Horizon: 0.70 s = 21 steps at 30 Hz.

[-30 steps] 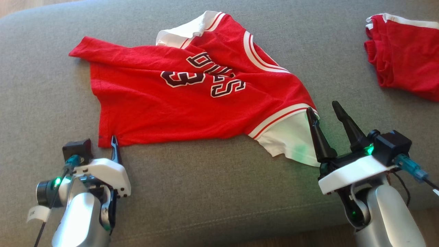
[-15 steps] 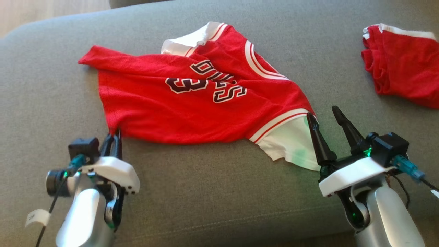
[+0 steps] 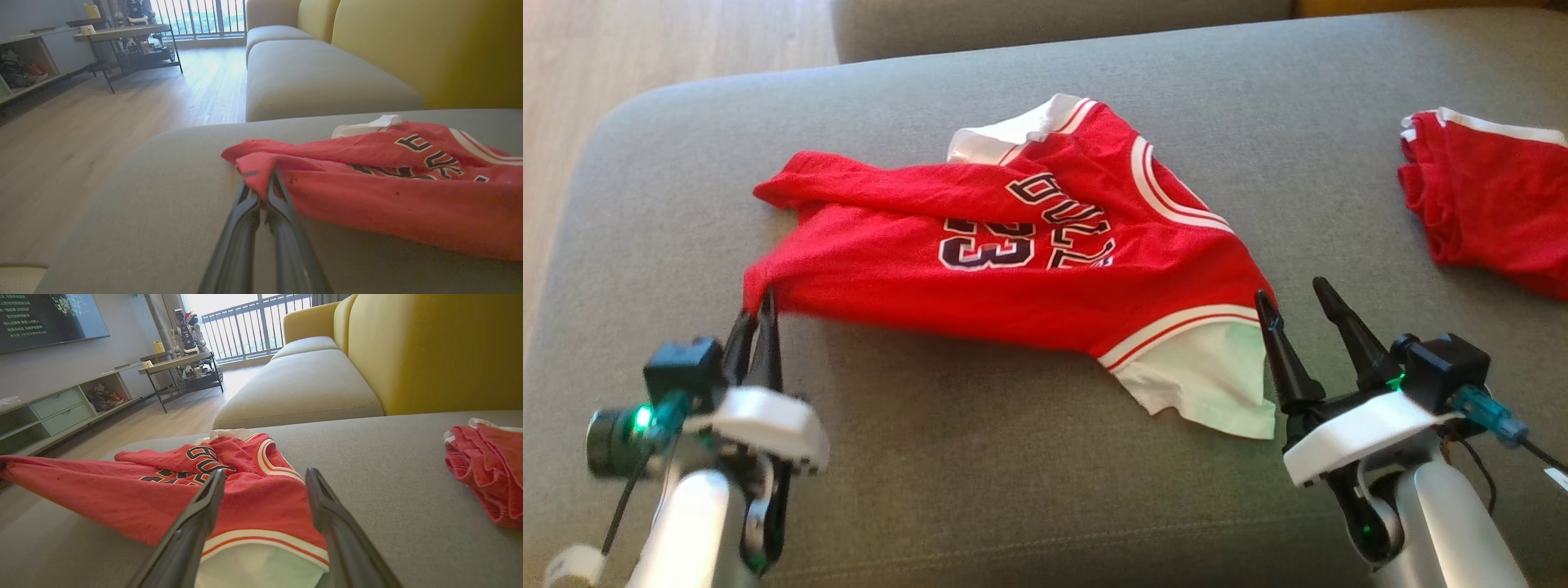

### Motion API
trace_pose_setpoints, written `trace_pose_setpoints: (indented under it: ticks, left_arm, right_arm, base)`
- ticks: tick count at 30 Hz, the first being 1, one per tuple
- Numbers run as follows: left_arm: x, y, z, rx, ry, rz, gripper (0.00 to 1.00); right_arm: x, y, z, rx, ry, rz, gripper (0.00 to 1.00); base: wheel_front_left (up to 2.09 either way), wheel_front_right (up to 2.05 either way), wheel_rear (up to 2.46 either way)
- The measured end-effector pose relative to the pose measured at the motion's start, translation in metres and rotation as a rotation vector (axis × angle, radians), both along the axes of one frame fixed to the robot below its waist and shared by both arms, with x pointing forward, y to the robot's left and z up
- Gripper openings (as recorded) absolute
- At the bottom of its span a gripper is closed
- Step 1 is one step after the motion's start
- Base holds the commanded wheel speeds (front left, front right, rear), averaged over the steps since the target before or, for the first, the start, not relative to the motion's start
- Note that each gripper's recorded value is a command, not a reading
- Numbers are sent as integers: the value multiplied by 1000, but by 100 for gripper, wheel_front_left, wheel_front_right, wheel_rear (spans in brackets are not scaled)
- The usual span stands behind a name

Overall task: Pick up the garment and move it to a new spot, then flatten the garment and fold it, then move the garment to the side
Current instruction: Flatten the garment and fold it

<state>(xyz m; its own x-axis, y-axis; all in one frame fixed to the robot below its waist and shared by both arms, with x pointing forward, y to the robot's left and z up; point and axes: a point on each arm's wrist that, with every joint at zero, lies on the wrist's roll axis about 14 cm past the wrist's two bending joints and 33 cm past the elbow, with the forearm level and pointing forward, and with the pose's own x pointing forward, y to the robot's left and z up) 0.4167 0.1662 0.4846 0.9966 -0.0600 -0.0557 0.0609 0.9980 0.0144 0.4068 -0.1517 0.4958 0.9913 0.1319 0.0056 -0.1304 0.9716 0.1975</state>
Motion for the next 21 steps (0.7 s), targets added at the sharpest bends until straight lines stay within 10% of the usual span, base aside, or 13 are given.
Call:
trace_pose_setpoints:
  ticks: [8,9,10,11,21]
  left_arm:
    - [-34,24,-48,43,185,49,2]
    - [-36,23,-53,46,201,46,31]
    - [-38,22,-59,49,222,37,93]
    - [-41,21,-65,52,241,33,100]
    - [-34,34,-37,-33,102,124,100]
  right_arm:
    - [2,9,-4,-1,23,27,100]
    - [2,10,-5,-2,28,30,100]
    - [1,11,-6,-3,36,33,100]
    - [1,11,-7,-4,38,35,100]
    - [-2,9,-5,-12,36,31,100]
  base:
    - [0,0,0]
    - [0,0,0]
    - [0,0,0]
    - [0,0,0]
    - [0,0,0]
